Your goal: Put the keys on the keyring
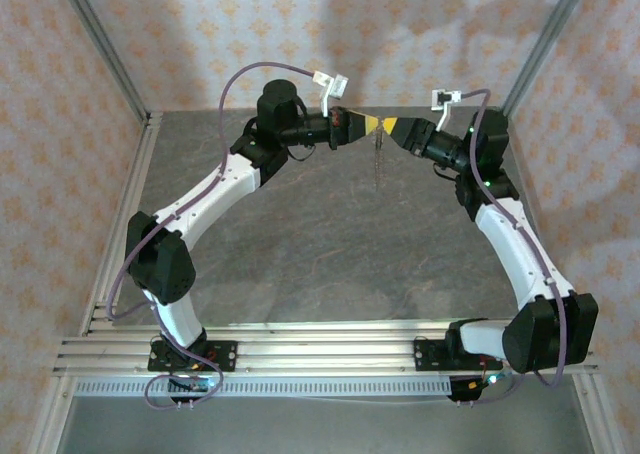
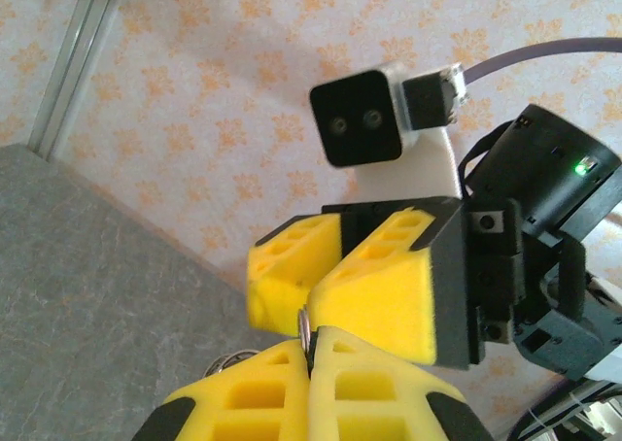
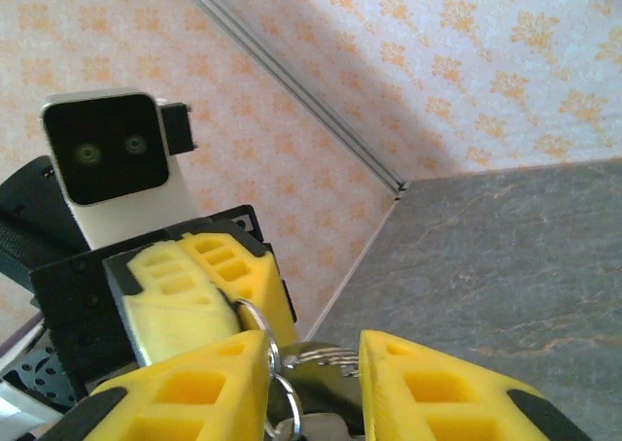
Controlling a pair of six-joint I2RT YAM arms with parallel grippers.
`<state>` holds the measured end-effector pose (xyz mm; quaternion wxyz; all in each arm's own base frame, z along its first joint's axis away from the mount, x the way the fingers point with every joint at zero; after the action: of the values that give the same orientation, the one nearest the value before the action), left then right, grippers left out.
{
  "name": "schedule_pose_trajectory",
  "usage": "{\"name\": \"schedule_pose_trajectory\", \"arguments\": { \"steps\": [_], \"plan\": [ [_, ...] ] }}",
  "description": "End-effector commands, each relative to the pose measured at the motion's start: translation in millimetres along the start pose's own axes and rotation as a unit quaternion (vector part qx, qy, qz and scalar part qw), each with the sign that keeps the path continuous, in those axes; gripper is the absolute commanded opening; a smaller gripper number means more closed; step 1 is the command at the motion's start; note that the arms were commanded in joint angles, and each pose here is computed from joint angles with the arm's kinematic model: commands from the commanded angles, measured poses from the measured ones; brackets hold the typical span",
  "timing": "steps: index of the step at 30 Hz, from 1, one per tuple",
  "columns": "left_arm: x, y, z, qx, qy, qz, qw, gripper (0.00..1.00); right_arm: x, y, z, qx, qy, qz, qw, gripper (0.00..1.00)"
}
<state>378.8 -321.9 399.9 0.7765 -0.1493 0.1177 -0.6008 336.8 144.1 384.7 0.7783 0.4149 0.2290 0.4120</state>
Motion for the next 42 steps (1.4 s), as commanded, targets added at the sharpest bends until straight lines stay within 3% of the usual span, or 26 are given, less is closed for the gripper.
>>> {"name": "schedule_pose_trajectory", "arguments": {
  "steps": [1, 10, 19, 28, 42],
  "plan": [
    [-9, -25, 29, 0.042, -0.043, -0.015, 0.998, 0.00, -3, 13, 7, -0.013, -0.024, 0.033, 0.999, 0.29],
    [-8, -23, 29, 0.027, -0.047, -0.015, 0.998, 0.00, -2, 11, 1, 0.001, -0.015, 0.058, 0.998, 0.22],
    [-7, -20, 28, 0.024, -0.047, -0.013, 0.999, 0.00, -4, 14, -2, 0.004, -0.012, 0.070, 0.997, 0.25],
    [-8, -23, 29, 0.026, -0.046, -0.014, 0.999, 0.00, -10, 10, 8, 0.010, -0.065, 0.042, 0.997, 0.28],
    [-8, -24, 31, 0.027, -0.047, -0.013, 0.998, 0.00, -15, 23, 1, 0.005, -0.051, 0.079, 0.996, 0.25]
  ]
}}
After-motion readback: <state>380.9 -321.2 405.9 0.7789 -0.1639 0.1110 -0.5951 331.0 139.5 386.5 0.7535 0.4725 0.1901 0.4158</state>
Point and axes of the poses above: each hand's point on the last joint's axis, 136 mm out from that joint toward the fingers, its own x axis out along the fingers, its own y axis along the line the jaws close on, z = x × y, the point moved 4 cm from there along -x, back along the fingers, and after that the axes turned 12 degrees about x, right-handed, at the moved point
